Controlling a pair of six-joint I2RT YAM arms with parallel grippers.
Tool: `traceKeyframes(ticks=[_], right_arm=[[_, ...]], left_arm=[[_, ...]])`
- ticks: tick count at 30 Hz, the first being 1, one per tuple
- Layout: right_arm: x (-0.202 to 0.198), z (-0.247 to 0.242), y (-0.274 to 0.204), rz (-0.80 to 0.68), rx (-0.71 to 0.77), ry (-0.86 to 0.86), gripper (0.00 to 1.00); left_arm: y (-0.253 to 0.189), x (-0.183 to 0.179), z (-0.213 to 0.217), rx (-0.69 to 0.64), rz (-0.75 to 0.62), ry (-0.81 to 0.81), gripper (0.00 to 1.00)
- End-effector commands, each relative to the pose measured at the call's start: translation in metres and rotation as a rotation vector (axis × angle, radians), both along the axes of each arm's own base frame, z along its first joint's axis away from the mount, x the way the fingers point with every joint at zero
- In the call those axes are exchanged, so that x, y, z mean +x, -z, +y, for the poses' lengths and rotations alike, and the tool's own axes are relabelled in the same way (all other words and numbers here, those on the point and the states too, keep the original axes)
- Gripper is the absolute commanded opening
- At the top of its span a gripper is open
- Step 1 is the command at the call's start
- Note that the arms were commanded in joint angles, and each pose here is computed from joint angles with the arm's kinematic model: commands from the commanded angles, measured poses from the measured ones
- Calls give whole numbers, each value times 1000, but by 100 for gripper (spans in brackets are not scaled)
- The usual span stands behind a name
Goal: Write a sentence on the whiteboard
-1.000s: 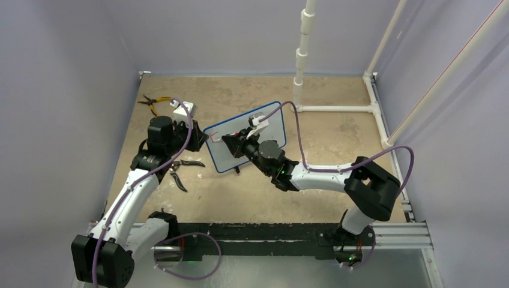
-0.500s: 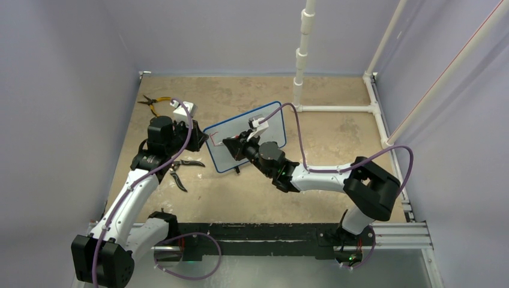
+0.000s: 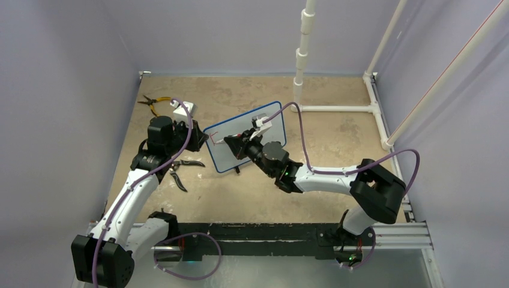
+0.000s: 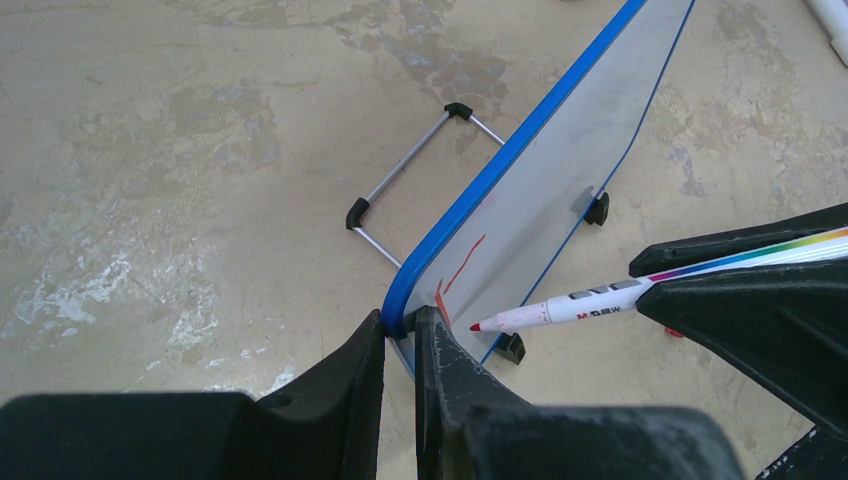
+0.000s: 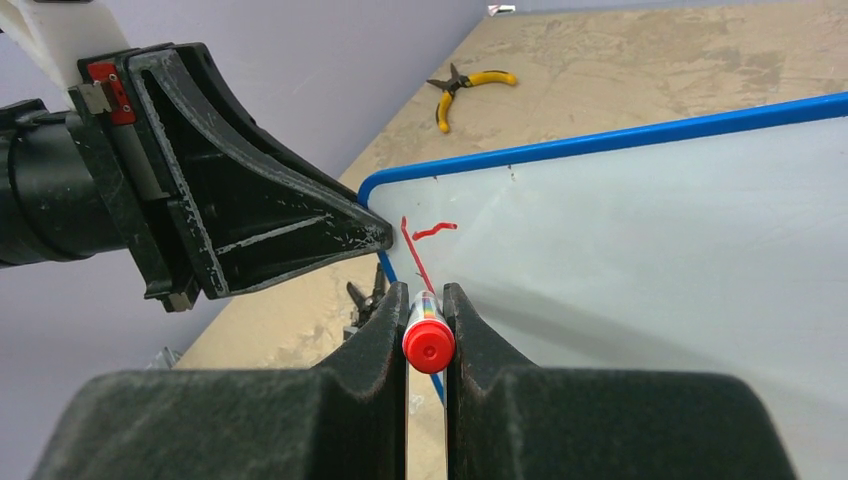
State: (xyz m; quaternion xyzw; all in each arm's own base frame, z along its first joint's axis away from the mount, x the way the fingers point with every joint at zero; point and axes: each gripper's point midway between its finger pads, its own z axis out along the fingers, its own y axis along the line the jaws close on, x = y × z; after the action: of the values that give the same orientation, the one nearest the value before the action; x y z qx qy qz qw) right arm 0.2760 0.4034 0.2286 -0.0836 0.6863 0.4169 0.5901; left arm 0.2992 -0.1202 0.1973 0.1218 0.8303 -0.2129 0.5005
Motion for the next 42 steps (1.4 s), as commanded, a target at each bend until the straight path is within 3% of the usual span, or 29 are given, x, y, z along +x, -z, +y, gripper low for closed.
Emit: traceKeyframes(ticks=[1, 42], right_arm=[[6, 0, -28, -55, 53, 35, 0], [17, -16, -19, -14, 72, 143, 0]], left_arm=[[-7, 5, 1, 11, -40, 7, 0], [-8, 4, 1, 12, -44, 7, 0]])
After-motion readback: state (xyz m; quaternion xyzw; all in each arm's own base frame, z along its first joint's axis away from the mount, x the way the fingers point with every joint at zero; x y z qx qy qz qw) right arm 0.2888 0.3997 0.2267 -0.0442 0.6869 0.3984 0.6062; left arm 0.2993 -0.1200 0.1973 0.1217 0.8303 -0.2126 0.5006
